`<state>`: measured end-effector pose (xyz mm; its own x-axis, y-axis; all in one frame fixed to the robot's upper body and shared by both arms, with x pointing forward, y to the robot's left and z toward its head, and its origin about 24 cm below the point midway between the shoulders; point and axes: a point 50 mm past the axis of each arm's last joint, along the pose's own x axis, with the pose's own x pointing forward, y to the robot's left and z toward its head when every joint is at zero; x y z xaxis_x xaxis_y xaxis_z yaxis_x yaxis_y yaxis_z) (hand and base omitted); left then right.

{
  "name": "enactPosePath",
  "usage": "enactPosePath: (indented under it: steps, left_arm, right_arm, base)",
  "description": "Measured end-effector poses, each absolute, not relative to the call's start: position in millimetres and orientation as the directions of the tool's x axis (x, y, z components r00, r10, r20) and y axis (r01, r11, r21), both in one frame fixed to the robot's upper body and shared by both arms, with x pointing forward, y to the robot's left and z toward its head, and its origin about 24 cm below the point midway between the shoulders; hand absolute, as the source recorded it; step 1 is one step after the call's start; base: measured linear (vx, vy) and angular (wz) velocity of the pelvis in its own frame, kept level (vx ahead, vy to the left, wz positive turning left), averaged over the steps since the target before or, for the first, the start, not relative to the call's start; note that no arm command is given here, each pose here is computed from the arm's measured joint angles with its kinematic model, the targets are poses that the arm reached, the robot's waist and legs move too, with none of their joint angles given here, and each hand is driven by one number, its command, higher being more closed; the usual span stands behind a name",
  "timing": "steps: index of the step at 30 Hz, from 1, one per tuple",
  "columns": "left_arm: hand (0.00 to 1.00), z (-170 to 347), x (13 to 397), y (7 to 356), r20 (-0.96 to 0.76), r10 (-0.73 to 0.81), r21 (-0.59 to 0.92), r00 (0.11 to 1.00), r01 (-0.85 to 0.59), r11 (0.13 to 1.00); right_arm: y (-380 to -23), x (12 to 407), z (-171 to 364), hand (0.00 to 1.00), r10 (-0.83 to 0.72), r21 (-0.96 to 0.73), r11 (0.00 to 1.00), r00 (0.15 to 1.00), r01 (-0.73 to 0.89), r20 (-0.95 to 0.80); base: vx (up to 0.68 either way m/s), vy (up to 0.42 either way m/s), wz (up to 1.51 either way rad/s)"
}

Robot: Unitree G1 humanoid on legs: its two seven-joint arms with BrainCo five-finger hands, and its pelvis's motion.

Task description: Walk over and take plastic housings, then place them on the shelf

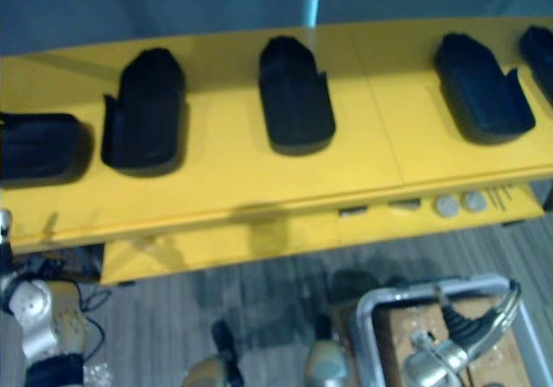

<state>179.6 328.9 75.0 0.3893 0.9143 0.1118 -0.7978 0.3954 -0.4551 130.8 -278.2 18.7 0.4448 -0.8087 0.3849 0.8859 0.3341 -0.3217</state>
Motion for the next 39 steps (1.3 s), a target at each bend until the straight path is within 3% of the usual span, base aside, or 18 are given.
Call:
enactPosePath:
  steps: [6,9,14,17,19,21,25,27,30,32,39]
  left_arm:
    - [0.00,71.5,160.0,316.6,0.129,0.913,-0.435,0.388,-0.805,0.403]
    - [0.00,59.2,153.6,310.2,0.107,0.903,-0.340,0.416,-0.838,0.427]
    - [0.00,2.7,131.0,313.0,-0.103,0.913,-0.141,0.395,-0.914,0.379]
    - [0.00,-52.2,98.3,304.9,-0.327,0.893,-0.024,0.310,-0.947,0.320]
    - [0.00,-81.5,76.1,293.4,-0.458,0.859,0.013,0.229,-0.965,0.264]
    - [0.00,-93.4,66.2,284.5,-0.513,0.837,-0.002,0.191,-0.975,0.222]
    - [0.00,-97.5,67.6,277.0,-0.501,0.837,-0.042,0.219,-0.972,0.230]
    - [0.00,-97.6,74.7,272.6,-0.497,0.828,-0.050,0.259,-0.961,0.271]
    - [0.00,-105.7,82.2,260.4,-0.519,0.787,0.013,0.332,-0.918,0.396]
    - [0.00,-112.2,79.2,255.0,-0.558,0.759,0.043,0.336,-0.901,0.431]
    - [0.00,-125.1,55.3,241.3,-0.626,0.723,0.117,0.294,-0.881,0.459]
  right_arm:
    - [-256.5,160.7,53.2,0.00,-0.666,-0.203,0.522,0.544,0.829,0.510]
    - [-232.0,178.7,69.6,0.00,-0.589,-0.131,0.626,0.576,0.769,0.567]
    - [-198.4,202.4,94.9,0.00,-0.451,-0.090,0.719,0.562,0.689,0.694]
    - [-177.5,214.6,114.4,0.00,-0.335,-0.038,0.844,0.581,0.535,0.742]
    - [-156.3,226.8,123.3,0.00,-0.182,-0.054,0.946,0.664,0.319,0.725]
    - [-139.3,232.3,124.6,0.00,-0.073,-0.061,0.985,0.708,0.162,0.702]
    - [-103.6,245.7,101.6,0.00,0.154,-0.090,0.988,0.812,-0.125,0.562]
    - [-94.2,248.6,91.7,0.00,0.200,-0.108,0.980,0.834,-0.169,0.514]
    - [-85.7,248.4,89.4,0.00,0.205,-0.121,0.979,0.838,-0.166,0.506]
    - [-82.4,248.7,85.8,0.00,0.193,-0.115,0.981,0.849,-0.156,0.493]
    - [-70.3,248.5,70.9,0.00,0.228,-0.118,0.974,0.871,-0.195,0.434]
  base:
    - [-0.06,-0.004,0.08]
    - [-0.06,-0.001,0.12]
    - [0.01,-0.007,0.26]
    - [0.05,-0.006,0.21]
    - [0.03,-0.008,0.11]
    - [0.00,-0.013,0.26]
    - [-0.03,-0.017,0.44]
    - [-0.03,-0.021,0.69]
    - [-0.03,-0.033,0.69]
    - [-0.01,-0.056,0.31]
    - [0.01,-0.047,0.02]
